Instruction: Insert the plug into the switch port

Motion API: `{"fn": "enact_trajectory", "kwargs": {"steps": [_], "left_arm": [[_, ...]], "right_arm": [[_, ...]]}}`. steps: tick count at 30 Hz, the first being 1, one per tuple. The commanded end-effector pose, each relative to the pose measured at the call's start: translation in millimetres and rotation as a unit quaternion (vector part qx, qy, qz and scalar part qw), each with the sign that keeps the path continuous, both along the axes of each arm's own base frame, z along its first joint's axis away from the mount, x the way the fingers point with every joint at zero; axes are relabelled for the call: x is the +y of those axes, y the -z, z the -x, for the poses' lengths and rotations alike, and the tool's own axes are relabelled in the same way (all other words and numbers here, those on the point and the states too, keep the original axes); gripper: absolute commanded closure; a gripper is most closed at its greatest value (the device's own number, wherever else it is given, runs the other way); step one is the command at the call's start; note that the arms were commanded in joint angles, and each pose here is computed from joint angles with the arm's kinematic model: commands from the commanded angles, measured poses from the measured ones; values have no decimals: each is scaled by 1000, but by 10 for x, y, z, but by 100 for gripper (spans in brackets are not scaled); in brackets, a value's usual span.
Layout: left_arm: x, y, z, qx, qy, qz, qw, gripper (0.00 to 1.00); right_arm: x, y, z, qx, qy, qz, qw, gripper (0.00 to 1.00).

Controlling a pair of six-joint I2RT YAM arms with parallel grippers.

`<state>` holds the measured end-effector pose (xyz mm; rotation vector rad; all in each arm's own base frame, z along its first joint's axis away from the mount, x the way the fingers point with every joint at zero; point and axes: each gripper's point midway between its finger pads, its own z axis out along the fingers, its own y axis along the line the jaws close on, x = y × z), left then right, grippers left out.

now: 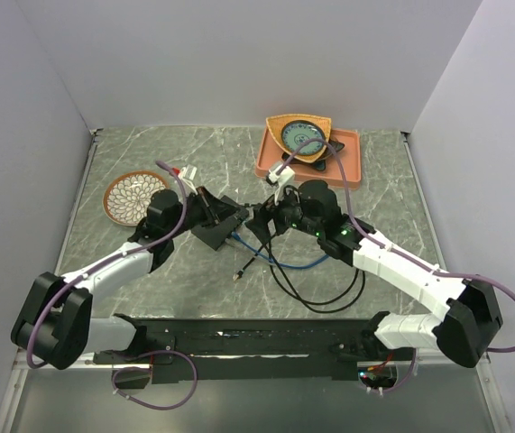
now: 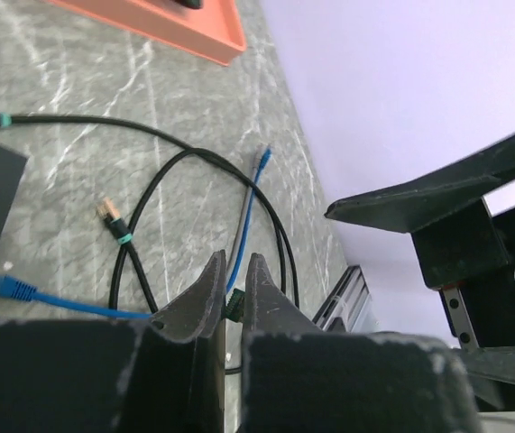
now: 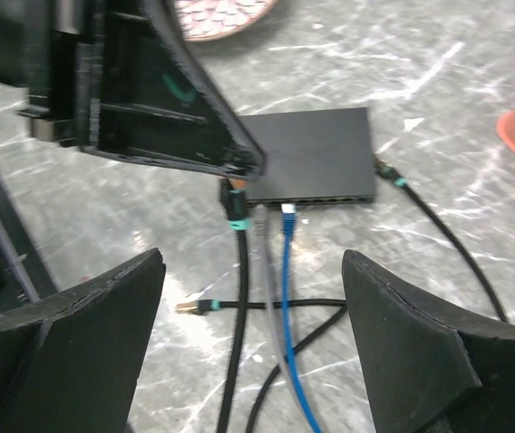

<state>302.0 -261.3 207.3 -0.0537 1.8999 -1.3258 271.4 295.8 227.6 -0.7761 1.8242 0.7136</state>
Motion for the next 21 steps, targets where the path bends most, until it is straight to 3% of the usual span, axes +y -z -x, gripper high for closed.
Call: {"fn": "enact_trajectory", "kwargs": {"steps": [1,17,21], "left_arm": [[81,-176,-121,25,-49,14,998,99],[154,-169,-148,56,-77,3,995,99],[132,-192,-134,50,-68,7,996,99]], "right_arm": [[21,-149,-101,-36,26,2,999,13],[474,94,-65,-45,-2,51,998,31],[493,116,-91,-41,10,52,998,43]]}}
